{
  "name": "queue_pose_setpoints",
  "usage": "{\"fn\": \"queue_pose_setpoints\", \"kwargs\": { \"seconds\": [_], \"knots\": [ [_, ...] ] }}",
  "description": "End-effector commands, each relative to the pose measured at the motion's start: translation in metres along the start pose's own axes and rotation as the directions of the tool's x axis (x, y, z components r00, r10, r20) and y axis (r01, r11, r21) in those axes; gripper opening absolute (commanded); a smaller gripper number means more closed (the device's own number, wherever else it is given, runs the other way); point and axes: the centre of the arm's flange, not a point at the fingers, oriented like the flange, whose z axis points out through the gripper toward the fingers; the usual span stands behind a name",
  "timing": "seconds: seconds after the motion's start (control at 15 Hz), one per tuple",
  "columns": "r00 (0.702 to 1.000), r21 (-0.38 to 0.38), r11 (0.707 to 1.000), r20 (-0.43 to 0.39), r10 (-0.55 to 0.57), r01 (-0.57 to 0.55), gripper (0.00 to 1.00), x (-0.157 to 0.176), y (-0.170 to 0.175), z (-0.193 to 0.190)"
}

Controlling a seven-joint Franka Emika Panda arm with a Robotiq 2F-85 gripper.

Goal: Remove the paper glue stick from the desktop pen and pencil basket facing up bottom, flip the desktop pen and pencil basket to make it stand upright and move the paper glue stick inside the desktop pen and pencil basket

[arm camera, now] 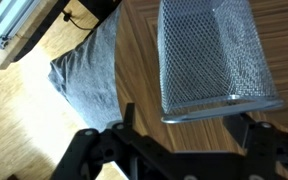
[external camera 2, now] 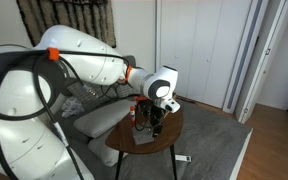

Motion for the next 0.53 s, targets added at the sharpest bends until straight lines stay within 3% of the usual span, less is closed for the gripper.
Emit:
{"fn": "queue_pose_setpoints", "kwargs": {
  "seconds": [0.0,0.47],
  "knots": [
    [0.993,0.007,1.0,0.116,0.0,-0.001,0.59,0.008,0.001,-0.002],
    [0.983,0.053,0.998,0.178,-0.033,0.024,0.1,0.003,0.004,-0.023]
  ]
}}
